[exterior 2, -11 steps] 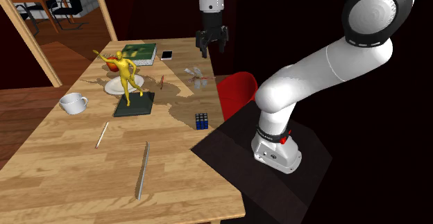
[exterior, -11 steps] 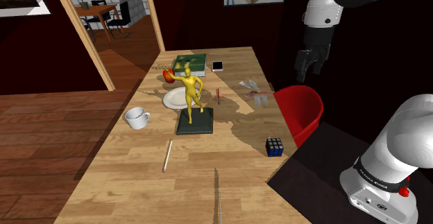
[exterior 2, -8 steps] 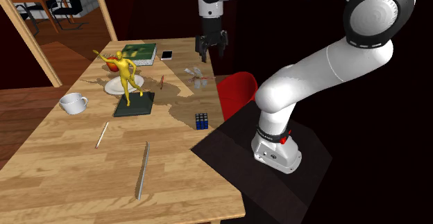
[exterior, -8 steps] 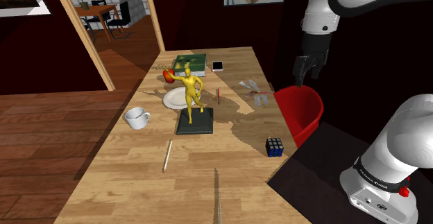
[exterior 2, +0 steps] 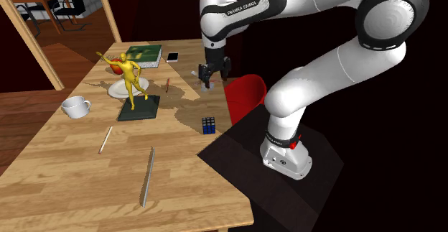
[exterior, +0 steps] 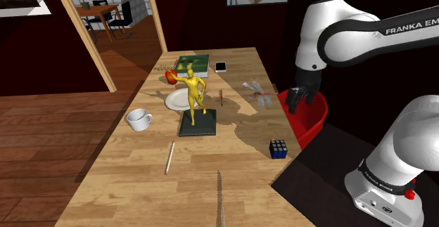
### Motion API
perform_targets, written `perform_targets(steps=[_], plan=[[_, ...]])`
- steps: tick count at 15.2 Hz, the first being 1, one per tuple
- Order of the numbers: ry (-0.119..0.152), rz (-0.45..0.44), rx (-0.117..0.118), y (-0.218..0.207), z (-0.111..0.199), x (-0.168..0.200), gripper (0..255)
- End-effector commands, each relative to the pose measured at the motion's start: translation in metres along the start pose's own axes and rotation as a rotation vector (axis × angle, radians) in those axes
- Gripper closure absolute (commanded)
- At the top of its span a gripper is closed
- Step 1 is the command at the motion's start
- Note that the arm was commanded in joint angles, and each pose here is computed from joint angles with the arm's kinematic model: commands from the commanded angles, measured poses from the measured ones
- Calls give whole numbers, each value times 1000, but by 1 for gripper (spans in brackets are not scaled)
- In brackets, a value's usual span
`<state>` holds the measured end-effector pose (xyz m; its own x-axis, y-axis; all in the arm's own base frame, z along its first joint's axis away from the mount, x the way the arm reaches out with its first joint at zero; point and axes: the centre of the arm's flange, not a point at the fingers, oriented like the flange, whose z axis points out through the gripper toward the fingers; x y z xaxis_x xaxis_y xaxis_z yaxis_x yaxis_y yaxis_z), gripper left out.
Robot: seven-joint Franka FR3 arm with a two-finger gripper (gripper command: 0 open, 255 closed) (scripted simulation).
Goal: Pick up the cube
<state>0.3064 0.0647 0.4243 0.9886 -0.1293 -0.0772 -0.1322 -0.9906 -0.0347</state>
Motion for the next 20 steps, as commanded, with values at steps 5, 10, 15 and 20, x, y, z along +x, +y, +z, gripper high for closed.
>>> perform_targets(steps=[5, 10, 15, 20], plan=[[27, 27, -13, -18, 79, 1, 0], [48, 49, -24, -32, 144, 4, 0], [65, 67, -33, -43, 198, 9, 0], [65, 67, -33, -42, 224, 11, 0]])
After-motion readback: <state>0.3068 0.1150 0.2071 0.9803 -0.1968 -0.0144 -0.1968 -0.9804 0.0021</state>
